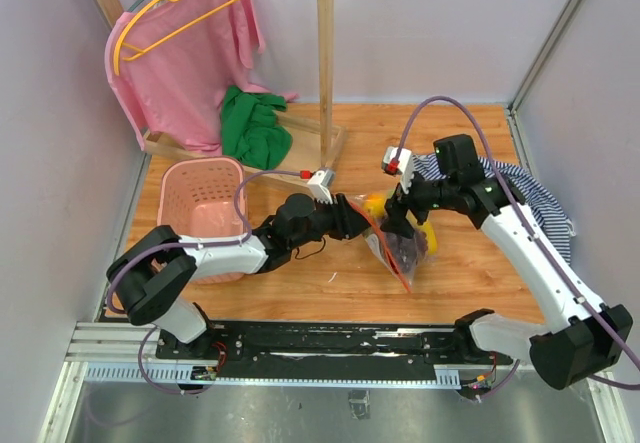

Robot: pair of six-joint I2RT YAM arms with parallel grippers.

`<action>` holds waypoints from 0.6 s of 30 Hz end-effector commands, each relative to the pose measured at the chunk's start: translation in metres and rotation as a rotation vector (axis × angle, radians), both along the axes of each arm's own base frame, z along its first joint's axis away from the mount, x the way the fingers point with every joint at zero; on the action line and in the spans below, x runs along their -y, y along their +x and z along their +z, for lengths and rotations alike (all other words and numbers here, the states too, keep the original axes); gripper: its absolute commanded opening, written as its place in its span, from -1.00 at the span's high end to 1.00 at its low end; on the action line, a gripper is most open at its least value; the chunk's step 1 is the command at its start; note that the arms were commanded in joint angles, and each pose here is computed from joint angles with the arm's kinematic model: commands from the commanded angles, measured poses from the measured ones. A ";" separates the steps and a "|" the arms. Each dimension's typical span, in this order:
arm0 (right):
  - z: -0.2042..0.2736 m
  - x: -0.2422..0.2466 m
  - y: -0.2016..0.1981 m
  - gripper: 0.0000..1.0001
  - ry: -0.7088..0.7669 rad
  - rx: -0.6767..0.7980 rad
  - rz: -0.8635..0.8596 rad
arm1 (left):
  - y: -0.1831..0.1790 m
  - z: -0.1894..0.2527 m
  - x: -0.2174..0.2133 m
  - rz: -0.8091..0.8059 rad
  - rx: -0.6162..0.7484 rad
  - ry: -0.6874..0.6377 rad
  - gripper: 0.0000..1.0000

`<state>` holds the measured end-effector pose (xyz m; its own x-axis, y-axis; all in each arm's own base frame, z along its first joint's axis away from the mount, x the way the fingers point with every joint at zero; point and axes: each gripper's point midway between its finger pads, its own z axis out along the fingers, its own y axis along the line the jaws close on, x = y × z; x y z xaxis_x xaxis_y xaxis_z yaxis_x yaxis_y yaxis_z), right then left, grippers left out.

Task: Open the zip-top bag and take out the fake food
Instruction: Adjust the zipper food storage bag at the center of the board.

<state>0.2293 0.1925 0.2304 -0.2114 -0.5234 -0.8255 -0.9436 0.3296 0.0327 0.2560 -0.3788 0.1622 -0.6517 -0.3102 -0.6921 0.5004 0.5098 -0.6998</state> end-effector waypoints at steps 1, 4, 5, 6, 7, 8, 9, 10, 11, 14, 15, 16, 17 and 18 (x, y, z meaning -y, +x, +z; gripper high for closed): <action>-0.021 0.009 0.000 -0.56 -0.147 -0.003 -0.071 | 0.005 0.024 0.008 -0.027 0.072 -0.055 0.12; -0.027 0.005 -0.008 -0.56 -0.173 0.002 -0.056 | 0.005 0.024 0.007 -0.030 0.075 -0.055 0.12; -0.029 0.005 -0.011 -0.56 -0.176 0.000 -0.052 | 0.004 0.023 0.007 -0.032 0.075 -0.054 0.12; -0.030 0.004 -0.014 -0.56 -0.173 -0.005 -0.046 | 0.003 0.021 0.007 -0.035 0.073 -0.052 0.12; -0.031 0.003 -0.017 -0.56 -0.167 -0.008 -0.041 | 0.002 0.019 0.006 -0.036 0.072 -0.050 0.12; -0.033 0.004 -0.018 -0.57 -0.166 -0.006 -0.042 | 0.001 0.017 0.005 -0.037 0.070 -0.046 0.11; -0.035 0.005 -0.017 -0.58 -0.167 0.002 -0.051 | 0.000 0.014 0.004 -0.041 0.066 -0.041 0.11; -0.037 0.007 -0.016 -0.61 -0.165 0.011 -0.065 | -0.003 0.011 0.003 -0.049 0.061 -0.036 0.09; -0.036 0.009 -0.014 -0.63 -0.151 0.018 -0.083 | -0.006 0.006 0.000 -0.057 0.053 -0.029 0.07; -0.028 0.014 -0.004 -0.65 -0.025 -0.011 -0.136 | -0.015 -0.007 -0.014 -0.076 0.018 -0.022 -0.03; -0.025 0.015 -0.002 -0.64 0.018 -0.023 -0.142 | -0.021 -0.013 -0.021 -0.086 0.004 -0.022 -0.08; -0.023 0.015 -0.001 -0.64 0.048 -0.026 -0.141 | -0.026 -0.015 -0.025 -0.098 -0.003 -0.027 -0.14; -0.021 0.015 -0.001 -0.64 0.069 -0.028 -0.136 | -0.032 -0.017 -0.029 -0.106 -0.007 -0.028 -0.20; -0.021 0.015 -0.002 -0.64 0.088 -0.032 -0.130 | -0.038 -0.018 -0.032 -0.118 -0.009 -0.033 -0.26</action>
<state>0.2244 0.1713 0.1938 -0.3073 -0.5339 -0.7877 -0.8879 0.4586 0.0355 0.2377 -0.3562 0.1334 -0.6889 -0.2573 -0.6776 0.5066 0.4977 -0.7040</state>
